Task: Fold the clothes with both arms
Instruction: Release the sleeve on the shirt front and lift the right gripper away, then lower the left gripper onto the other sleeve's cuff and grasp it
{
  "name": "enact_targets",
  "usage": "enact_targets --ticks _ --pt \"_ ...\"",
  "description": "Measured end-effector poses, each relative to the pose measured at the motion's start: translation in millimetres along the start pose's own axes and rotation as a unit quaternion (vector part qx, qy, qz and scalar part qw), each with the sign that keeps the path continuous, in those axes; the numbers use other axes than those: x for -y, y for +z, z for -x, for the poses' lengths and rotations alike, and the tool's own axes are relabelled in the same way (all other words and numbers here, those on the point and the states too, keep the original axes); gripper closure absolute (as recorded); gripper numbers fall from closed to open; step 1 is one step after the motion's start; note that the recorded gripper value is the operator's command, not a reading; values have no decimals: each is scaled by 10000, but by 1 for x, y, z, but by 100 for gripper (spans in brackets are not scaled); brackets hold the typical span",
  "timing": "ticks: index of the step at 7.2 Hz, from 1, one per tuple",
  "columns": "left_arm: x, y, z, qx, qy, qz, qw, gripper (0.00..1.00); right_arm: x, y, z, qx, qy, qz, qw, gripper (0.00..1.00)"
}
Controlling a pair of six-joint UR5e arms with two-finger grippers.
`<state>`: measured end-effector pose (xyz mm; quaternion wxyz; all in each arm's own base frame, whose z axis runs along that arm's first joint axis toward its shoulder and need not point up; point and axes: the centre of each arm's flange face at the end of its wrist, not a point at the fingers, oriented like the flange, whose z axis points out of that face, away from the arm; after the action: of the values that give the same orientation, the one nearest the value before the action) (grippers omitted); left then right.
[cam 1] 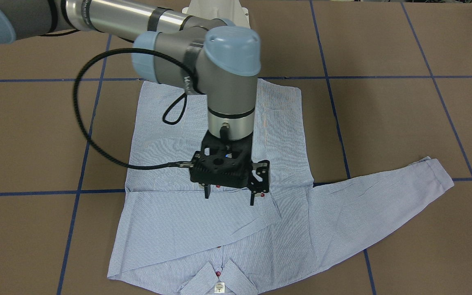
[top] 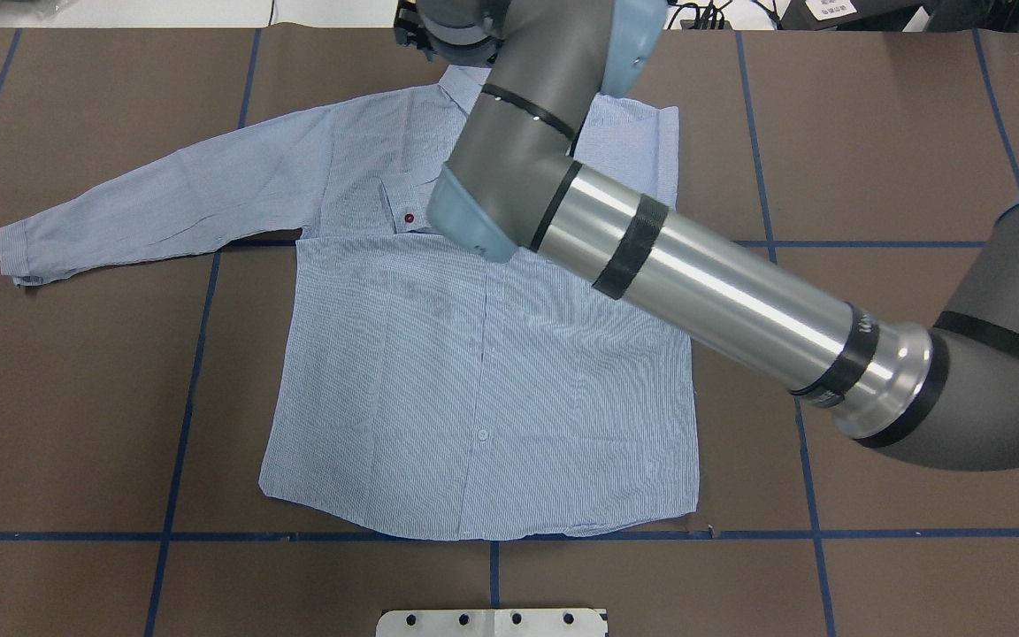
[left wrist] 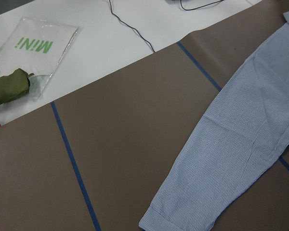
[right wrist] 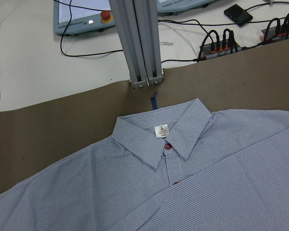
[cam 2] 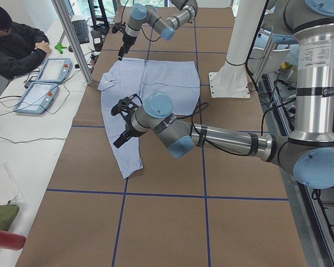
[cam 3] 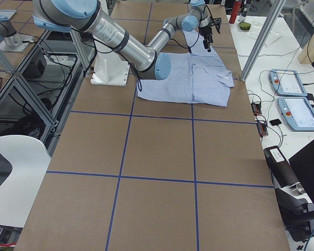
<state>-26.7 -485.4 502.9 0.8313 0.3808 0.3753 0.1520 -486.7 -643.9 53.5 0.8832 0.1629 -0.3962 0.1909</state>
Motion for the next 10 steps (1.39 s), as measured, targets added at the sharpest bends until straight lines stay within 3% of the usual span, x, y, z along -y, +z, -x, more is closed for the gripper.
enact_targets --ticks 2,3,5,6,7,8,10 --pt "-19 34 -11 -281 -13 -93 9996 0 50 -31 -136 330 -429 330 9980 0" --pt "-29 53 -16 -307 -294 -104 9990 0 63 -45 -214 368 -763 385 9957 0" --pt "-63 98 -16 -63 -1126 -268 9933 0 83 -70 -363 304 -1286 531 9898 0" --pt "-86 122 -20 -27 -1585 -397 9866 0 90 -87 -426 360 -1378 648 9877 0" --pt "-110 140 -21 -14 -1987 -538 9786 8 92 -102 -471 417 -1381 713 9870 0" --pt "-125 153 -22 0 -2447 -638 9675 13 91 -110 -500 422 -1399 734 9865 0" --pt "-141 182 -41 43 -3375 -754 9383 13 90 -114 -522 401 -1413 743 9864 0"
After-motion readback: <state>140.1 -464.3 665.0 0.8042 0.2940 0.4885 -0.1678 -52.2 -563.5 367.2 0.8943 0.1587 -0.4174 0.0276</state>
